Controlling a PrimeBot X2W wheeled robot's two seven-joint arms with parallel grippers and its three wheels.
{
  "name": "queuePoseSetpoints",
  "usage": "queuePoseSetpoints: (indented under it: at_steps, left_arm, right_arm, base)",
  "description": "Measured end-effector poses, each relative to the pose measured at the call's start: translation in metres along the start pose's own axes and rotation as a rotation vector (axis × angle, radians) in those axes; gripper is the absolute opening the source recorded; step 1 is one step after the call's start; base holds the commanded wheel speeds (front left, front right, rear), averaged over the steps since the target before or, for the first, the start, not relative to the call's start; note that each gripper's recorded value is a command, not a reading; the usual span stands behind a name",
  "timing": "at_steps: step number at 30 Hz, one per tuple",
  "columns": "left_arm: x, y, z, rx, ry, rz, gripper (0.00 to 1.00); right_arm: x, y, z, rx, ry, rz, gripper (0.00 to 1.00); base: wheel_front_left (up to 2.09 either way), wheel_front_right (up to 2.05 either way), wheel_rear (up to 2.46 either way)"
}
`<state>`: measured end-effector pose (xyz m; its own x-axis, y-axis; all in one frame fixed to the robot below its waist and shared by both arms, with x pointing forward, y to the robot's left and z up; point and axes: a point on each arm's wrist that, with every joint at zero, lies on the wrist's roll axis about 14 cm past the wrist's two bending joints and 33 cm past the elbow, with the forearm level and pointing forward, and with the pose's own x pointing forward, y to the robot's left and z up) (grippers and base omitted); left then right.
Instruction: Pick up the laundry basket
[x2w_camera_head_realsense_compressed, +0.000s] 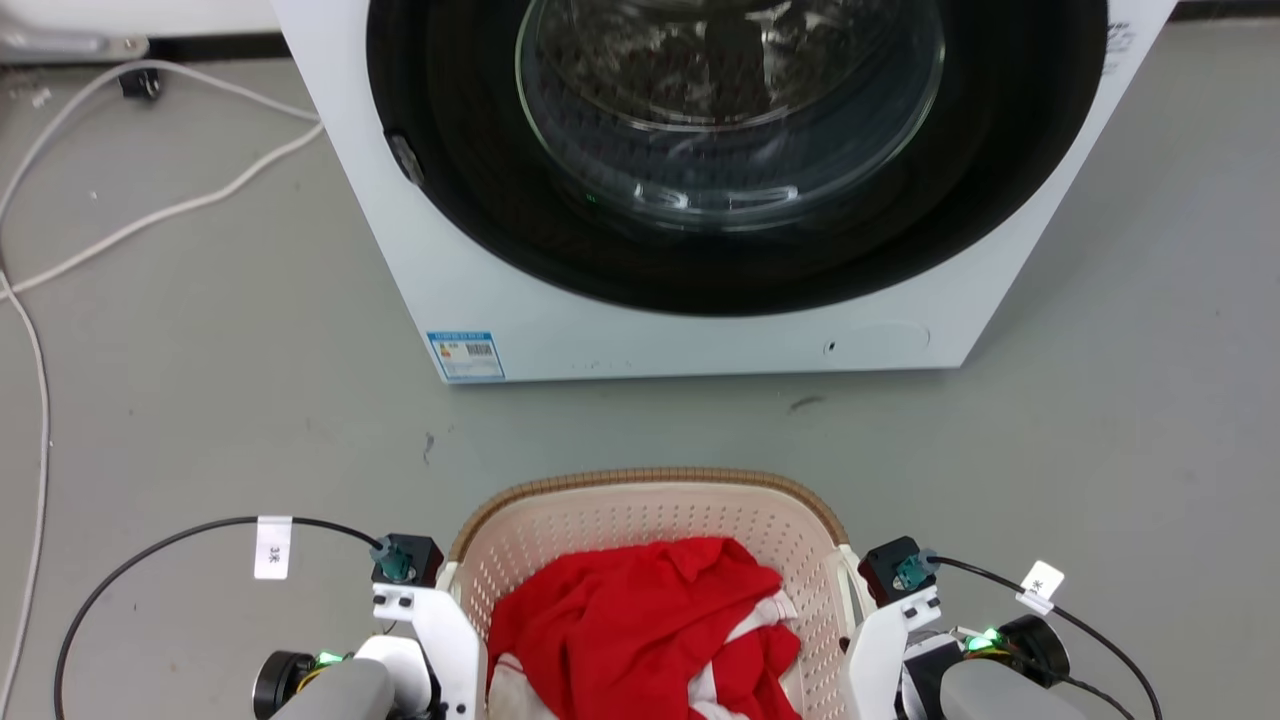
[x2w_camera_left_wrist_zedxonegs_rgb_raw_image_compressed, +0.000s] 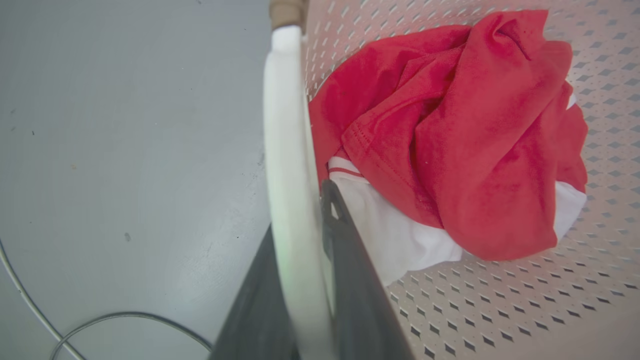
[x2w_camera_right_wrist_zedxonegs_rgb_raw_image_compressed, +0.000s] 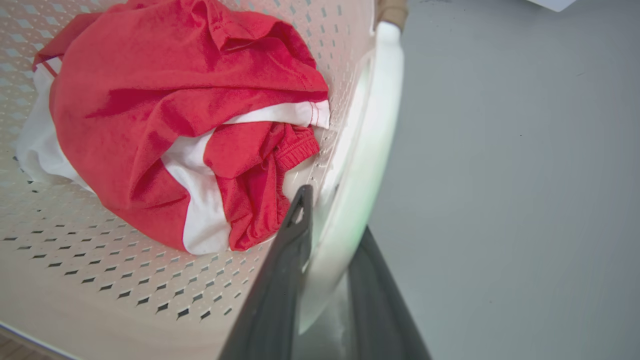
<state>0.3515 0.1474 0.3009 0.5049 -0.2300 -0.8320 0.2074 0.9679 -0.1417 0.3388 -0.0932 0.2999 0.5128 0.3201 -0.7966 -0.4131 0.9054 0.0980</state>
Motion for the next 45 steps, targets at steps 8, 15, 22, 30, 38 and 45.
queuePoseSetpoints:
  at_steps: [8,15,22,30,38,45]
  left_arm:
    - [-0.016,-0.005,-0.004,-0.005,0.004,-0.005,0.0]
    - [-0.026,-0.005,-0.008,-0.015,0.015,-0.006,0.0]
    - [-0.03,-0.005,-0.012,-0.021,0.038,-0.007,0.0]
    - [-0.033,-0.005,-0.02,-0.026,0.081,-0.008,0.0]
    - [-0.035,-0.005,-0.02,-0.021,0.096,-0.007,0.0]
    - [-0.037,-0.004,-0.023,-0.018,0.112,-0.005,0.0]
  right_arm:
    - [-0.015,0.004,0.004,-0.024,-0.013,-0.008,0.0]
    - [-0.022,0.008,0.005,-0.028,-0.016,-0.004,0.0]
    - [-0.025,0.01,0.003,-0.038,0.005,0.005,0.0]
    - [-0.025,0.012,-0.002,-0.055,0.057,0.016,0.0]
    - [-0.026,0.012,-0.002,-0.06,0.068,0.02,0.0]
    - [-0.027,0.014,-0.005,-0.053,0.082,0.024,0.0]
  base:
    - [0.0,0.0,0.0]
    - [0.0,0.0,0.0]
    - [0.0,0.0,0.0]
    - [0.0,0.0,0.0]
    - [0.0,0.0,0.0]
    - [0.0,0.0,0.0]
